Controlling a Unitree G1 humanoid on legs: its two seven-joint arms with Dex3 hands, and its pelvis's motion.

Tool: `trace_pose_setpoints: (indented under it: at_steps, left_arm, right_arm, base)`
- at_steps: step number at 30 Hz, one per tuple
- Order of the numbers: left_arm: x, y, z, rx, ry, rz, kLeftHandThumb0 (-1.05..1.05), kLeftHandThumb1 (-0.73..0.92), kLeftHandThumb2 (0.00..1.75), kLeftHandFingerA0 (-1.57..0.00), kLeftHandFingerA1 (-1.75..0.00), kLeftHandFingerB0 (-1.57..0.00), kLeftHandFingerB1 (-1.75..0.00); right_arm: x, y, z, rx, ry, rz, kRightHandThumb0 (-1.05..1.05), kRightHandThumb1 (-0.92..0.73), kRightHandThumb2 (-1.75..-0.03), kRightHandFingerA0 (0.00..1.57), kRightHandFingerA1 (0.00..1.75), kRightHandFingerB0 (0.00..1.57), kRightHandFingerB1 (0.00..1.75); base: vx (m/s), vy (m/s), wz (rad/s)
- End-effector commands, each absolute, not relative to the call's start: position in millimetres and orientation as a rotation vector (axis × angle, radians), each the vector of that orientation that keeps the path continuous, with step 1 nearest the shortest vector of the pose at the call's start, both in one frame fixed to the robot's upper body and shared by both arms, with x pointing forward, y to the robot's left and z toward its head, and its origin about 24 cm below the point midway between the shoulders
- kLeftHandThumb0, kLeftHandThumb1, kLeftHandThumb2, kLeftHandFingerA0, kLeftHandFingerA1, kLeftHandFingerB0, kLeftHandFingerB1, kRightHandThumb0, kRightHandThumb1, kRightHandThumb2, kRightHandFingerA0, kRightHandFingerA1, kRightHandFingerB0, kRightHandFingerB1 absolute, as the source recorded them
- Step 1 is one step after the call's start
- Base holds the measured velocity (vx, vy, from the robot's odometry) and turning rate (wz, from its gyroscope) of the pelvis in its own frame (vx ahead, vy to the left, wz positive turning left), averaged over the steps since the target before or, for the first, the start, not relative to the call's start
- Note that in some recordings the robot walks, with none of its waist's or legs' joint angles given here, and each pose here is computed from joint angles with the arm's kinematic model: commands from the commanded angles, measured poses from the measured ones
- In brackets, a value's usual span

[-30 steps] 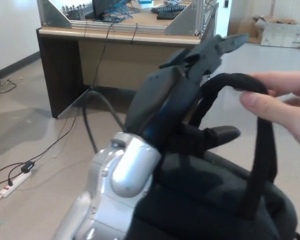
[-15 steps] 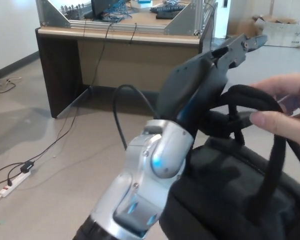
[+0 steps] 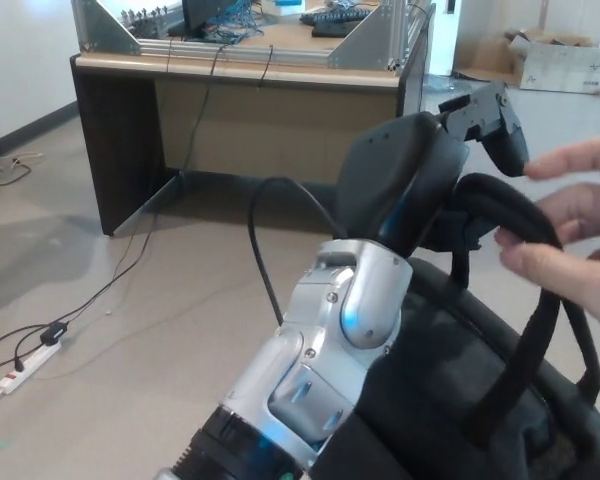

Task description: A person hands over a black lunchbag to the robot and the robot uses its left hand to grab the strips of the lunchbag, the gives it back to the person.

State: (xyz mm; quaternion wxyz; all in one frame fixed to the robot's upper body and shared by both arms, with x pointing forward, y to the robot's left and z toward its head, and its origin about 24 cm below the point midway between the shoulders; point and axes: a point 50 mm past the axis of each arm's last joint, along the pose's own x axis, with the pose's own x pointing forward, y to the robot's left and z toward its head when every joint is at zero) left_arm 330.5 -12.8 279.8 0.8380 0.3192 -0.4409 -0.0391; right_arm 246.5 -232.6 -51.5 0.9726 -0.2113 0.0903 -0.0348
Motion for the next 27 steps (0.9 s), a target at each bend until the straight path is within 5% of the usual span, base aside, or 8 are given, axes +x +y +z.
trace_pose_setpoints:
  at_steps: [1,27]
  left_arm:
    - [318,-1,305,0.444,-1.201,0.06,-0.16,0.67,0.56,-0.77,-1.75,-0.52,-1.75]
    - [307,141,342,0.458,-1.397,0.567,-0.13,0.69,0.57,-0.82,-1.75,-0.53,-1.74]
  right_arm:
    - [249,-239,-50,-0.453,0.197,-0.076,-0.42,-0.59,-0.57,0.59,0.46,0.38,0.33]
    - [251,-241,-49,-0.475,0.208,-0.061,-0.47,-0.61,-0.59,0.6,0.46,0.4,0.33]
  base:
    - [0.0,0.0,0.0]
    - [0.0,0.0,0.0]
